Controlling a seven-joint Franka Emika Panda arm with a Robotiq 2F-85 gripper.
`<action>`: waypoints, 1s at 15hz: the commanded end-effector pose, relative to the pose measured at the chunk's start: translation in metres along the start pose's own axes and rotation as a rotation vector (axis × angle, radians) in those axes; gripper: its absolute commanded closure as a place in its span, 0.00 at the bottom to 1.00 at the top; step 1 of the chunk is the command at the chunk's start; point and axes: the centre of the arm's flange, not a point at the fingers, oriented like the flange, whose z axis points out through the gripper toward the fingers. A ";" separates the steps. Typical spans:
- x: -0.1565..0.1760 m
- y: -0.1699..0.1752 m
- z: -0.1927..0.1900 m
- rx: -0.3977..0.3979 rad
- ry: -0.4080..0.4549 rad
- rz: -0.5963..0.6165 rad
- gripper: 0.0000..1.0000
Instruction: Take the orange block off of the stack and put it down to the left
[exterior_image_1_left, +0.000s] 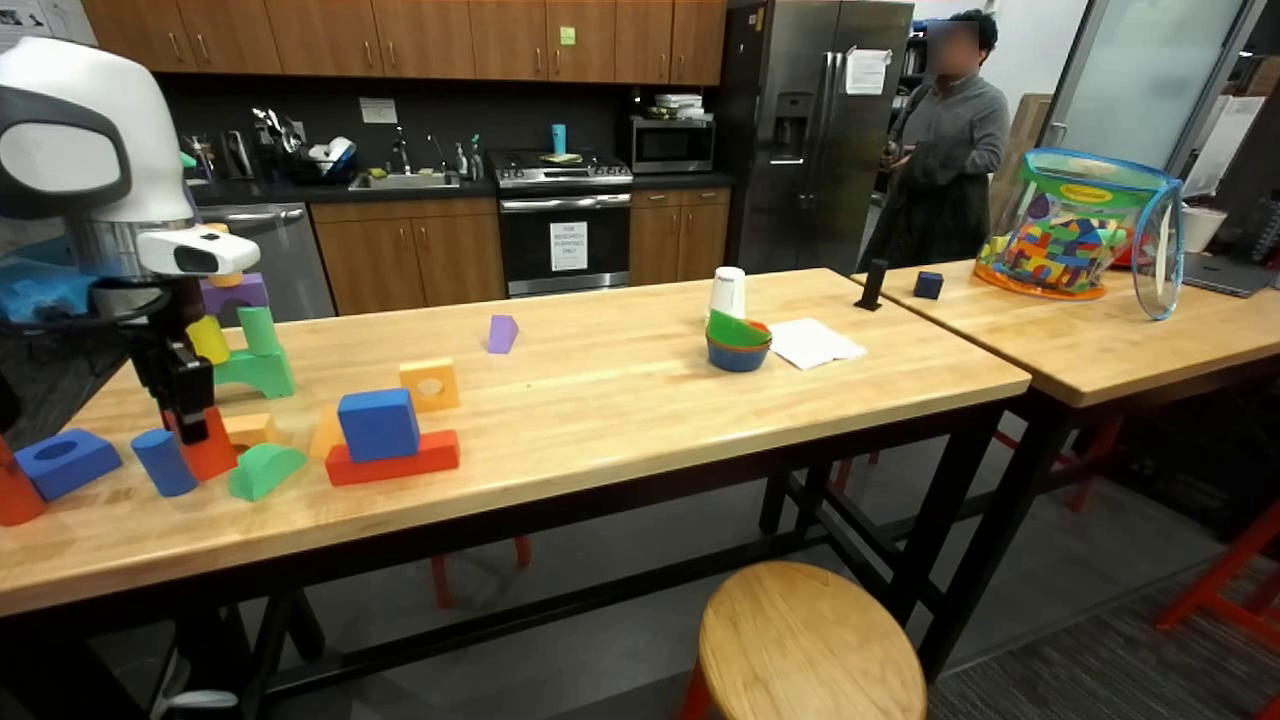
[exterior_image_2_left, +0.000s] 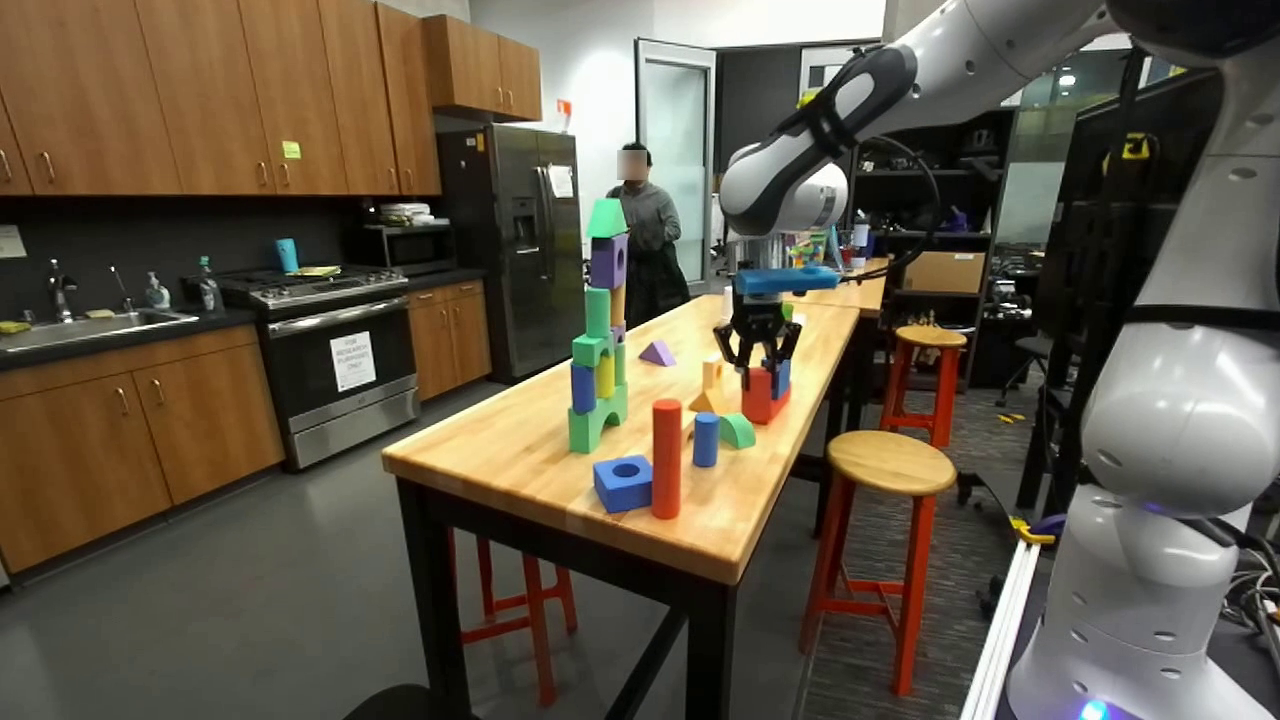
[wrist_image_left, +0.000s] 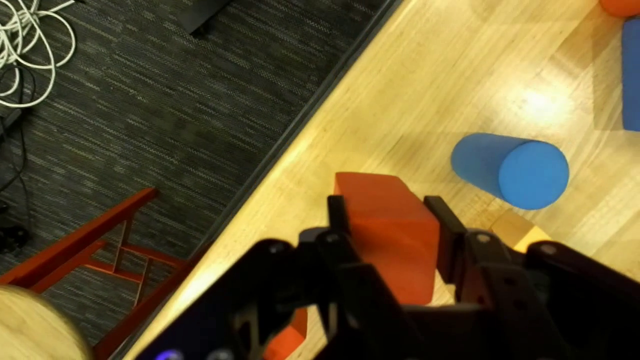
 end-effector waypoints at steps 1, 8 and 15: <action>-0.033 0.011 -0.009 0.039 -0.027 -0.113 0.84; -0.046 -0.004 0.000 0.019 -0.037 -0.222 0.84; -0.046 -0.050 -0.001 -0.130 0.018 -0.413 0.84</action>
